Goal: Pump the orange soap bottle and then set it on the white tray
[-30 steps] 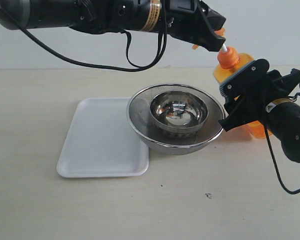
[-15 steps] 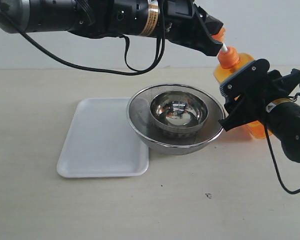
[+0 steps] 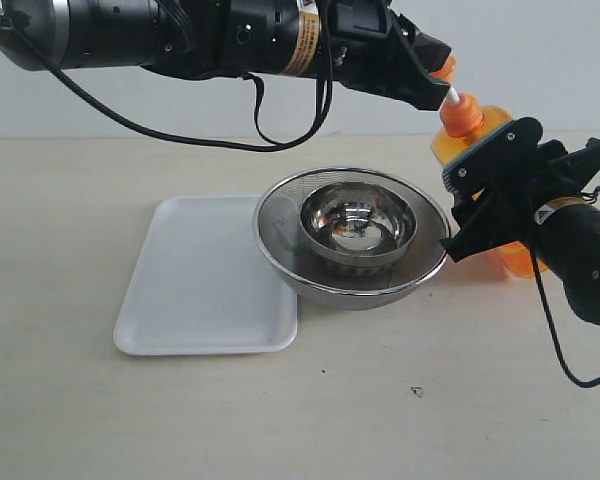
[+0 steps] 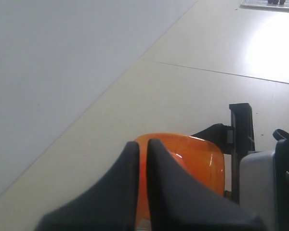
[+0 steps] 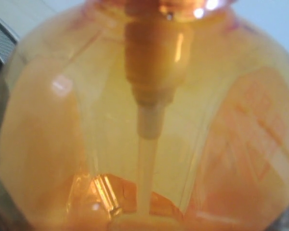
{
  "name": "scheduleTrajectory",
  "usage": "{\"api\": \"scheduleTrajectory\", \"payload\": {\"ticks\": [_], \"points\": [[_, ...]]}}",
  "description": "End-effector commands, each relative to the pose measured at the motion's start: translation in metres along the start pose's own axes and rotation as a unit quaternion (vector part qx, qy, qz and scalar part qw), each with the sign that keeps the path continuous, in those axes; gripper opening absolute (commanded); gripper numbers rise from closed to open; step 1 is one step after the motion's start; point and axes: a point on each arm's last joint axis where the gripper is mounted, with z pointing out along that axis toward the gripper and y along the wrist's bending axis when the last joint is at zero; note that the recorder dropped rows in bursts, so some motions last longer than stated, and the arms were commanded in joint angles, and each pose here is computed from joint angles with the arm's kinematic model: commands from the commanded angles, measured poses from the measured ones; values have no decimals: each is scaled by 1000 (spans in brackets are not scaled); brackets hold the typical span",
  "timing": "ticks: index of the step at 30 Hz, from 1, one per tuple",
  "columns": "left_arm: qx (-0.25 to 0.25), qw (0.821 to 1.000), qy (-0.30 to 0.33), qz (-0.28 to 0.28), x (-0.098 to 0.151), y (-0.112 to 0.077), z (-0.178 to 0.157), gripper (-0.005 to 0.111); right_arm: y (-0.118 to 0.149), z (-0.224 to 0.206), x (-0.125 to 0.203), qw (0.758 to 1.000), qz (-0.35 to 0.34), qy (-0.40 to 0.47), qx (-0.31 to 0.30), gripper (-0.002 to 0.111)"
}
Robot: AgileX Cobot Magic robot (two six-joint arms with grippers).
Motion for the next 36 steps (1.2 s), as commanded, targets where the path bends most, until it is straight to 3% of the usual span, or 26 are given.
{"api": "scheduleTrajectory", "payload": {"ticks": [1, 12, 36], "points": [[29, 999, 31, 1, 23, -7, 12, 5, 6, 0, 7, 999, 4, 27, -29, 1], [33, 998, 48, -6, 36, -9, 14, 5, 7, 0, 6, 999, 0, 23, -31, 1], [26, 999, 43, 2, 31, -8, 11, 5, 7, 0, 6, 999, 2, 23, -30, 1]]}}
